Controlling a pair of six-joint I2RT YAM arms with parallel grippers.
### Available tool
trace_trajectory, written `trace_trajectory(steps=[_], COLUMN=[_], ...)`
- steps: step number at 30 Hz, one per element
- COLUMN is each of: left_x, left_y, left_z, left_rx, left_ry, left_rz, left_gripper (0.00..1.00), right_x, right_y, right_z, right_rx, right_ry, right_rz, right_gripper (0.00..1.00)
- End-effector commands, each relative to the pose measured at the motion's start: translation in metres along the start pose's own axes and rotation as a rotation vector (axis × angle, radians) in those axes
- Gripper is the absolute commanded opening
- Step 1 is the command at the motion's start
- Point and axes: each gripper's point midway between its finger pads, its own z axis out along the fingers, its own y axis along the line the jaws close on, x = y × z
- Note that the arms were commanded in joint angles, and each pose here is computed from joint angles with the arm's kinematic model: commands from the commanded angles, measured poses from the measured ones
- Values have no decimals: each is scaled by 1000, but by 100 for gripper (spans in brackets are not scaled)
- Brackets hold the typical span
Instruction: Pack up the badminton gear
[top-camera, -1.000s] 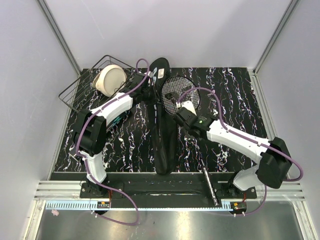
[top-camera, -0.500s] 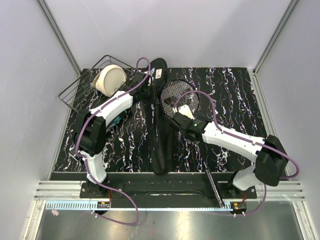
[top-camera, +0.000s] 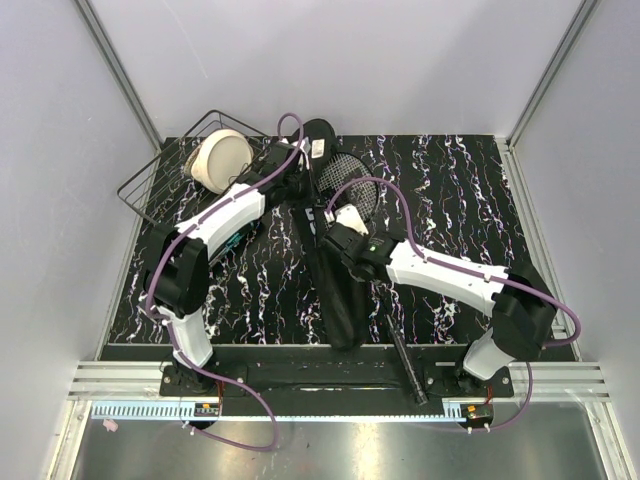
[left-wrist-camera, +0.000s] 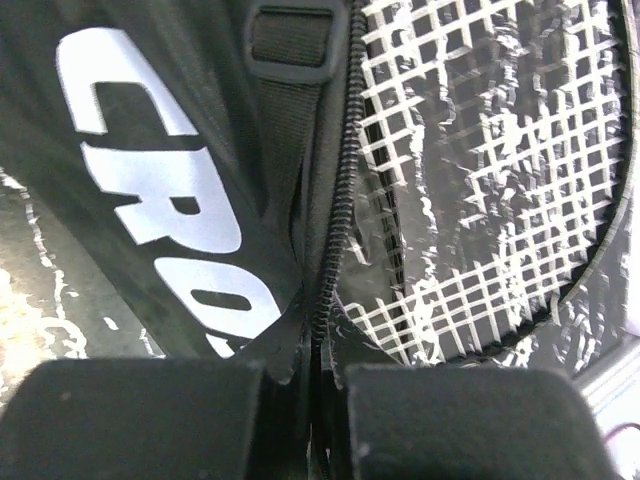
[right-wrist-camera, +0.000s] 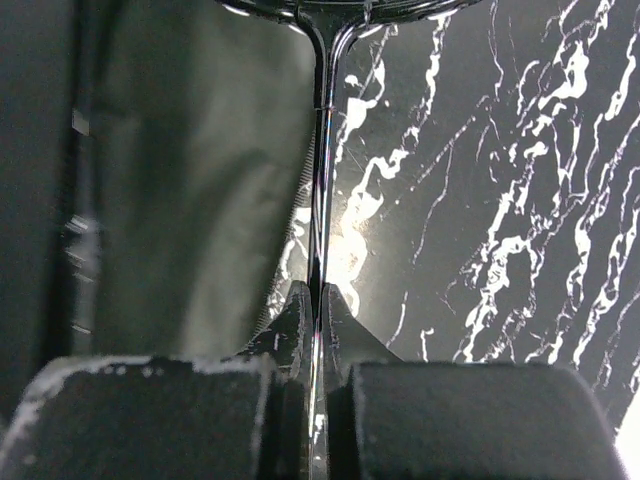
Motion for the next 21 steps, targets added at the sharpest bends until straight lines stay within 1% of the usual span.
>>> trace_trajectory(steps=[1, 2, 3, 5, 7, 9, 10, 11, 13, 14, 15, 17, 19, 20, 21], left_x=[-19, -14, -12, -8, -1, 4, 6, 8, 6, 8, 2, 0, 1, 0, 9], left_y=[-71, -76, -80, -85, -85, -89, -90, -90, -87, -81, -80, -78, -82, -94, -95], left_z=[-38, -42, -45, -50, -53, -56, -57, -58, -59, -58, -59, -60, -60, -65, -63], left_rx=[303, 345, 378, 423, 444, 480, 490, 496, 481, 450, 439, 423, 454, 525, 554], left_ry=[-73, -55, -66, -66, -53, -40, -35, -28, -36, -24, -41, -35, -30, -35, -3], left_rz=[28, 28, 34, 47, 53, 77, 86, 98, 141, 147, 191, 207, 184, 187, 128], left_gripper=[0, 0, 0, 0, 0, 0, 0, 0, 0, 0, 0, 0, 0, 0, 0], right_x=[-64, -69, -75, -91, -100, -109, -118, -120, -121, -114, -108, -97, -98, -98, -100], right_y=[20, 24, 29, 33, 33, 38, 41, 43, 49, 48, 49, 37, 23, 20, 12], right_z=[-14, -14, -16, -14, -7, -7, -9, -10, -17, -15, -17, -17, -14, -12, -8], right_rx=[-79, -99, -126, -148, -167, -225, -253, -275, -323, -326, -339, -311, -280, -273, -244], right_ry=[-212, -229, -244, -290, -300, -313, -344, -355, -360, -346, -340, -341, -351, -351, -357], right_rz=[121, 132, 146, 179, 207, 202, 208, 176, 149, 121, 113, 125, 175, 214, 243], right_gripper=[0, 0, 0, 0, 0, 0, 0, 0, 0, 0, 0, 0, 0, 0, 0])
